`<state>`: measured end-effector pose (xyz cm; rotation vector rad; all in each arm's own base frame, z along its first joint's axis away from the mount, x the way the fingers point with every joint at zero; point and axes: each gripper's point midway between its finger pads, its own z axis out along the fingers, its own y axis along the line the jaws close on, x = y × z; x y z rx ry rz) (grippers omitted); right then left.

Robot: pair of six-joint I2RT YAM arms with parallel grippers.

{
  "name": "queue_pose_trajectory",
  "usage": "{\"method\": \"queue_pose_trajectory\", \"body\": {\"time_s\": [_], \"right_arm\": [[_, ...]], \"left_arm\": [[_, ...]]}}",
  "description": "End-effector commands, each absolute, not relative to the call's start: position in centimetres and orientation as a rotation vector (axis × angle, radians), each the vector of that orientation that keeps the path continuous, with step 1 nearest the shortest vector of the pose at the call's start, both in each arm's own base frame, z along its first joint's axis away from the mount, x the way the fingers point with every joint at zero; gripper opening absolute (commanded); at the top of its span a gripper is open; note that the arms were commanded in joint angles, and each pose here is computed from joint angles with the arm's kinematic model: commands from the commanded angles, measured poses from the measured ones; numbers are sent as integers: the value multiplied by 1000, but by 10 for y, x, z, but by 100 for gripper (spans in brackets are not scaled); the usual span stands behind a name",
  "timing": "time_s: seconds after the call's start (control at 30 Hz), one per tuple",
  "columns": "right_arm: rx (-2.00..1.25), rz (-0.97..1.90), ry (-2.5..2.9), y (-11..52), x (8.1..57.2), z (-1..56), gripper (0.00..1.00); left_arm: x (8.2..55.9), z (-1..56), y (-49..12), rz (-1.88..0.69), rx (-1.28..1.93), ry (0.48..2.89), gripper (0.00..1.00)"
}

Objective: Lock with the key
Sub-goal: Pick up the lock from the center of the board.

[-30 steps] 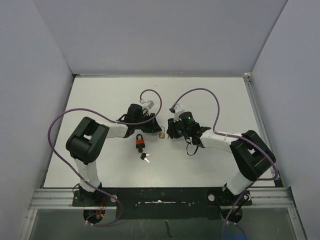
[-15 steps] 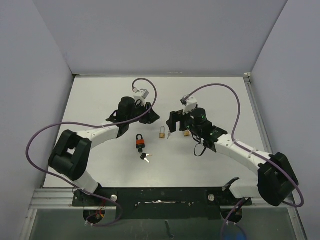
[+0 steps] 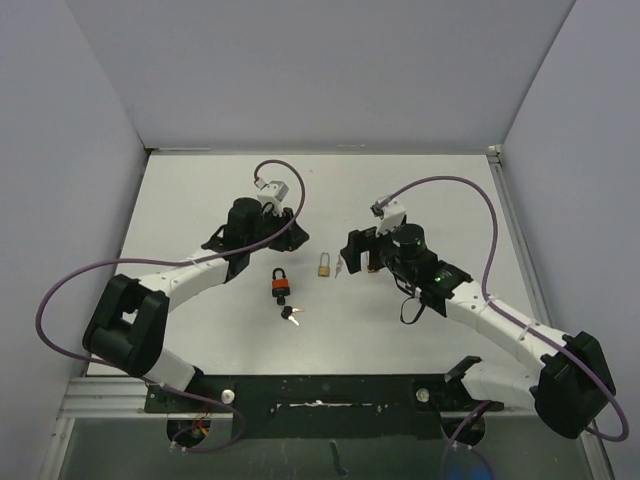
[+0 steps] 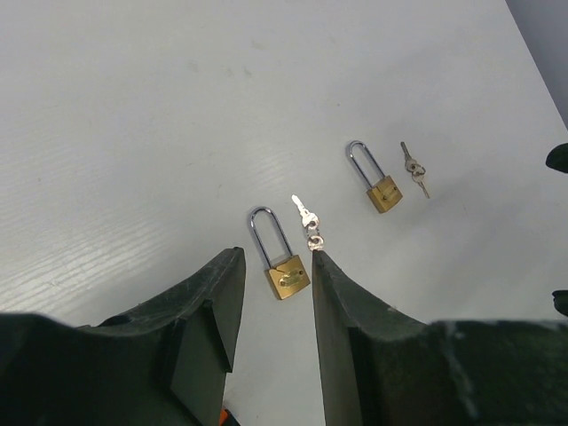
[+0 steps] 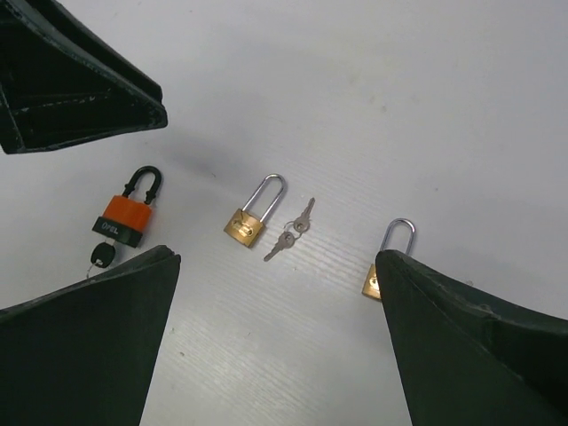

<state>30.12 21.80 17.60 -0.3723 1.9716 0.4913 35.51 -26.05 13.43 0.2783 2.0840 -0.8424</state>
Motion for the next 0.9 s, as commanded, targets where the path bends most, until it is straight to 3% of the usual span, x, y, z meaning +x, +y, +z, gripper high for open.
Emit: {"method": "queue_pose_trajectory", "body": {"time_s": [0.0,0.3,0.87], "right_arm": [[-460,528,1895,236,290,199,98],[-541,336,1979,276,280,170,98],[-658,466,2089,394,291,120,99]], "left_arm": [[358,162,-247,-783,265,2000,34],[352,155,-210,-713,160,2017,35],[337,102,-124,-510,-165,2084,37]]}}
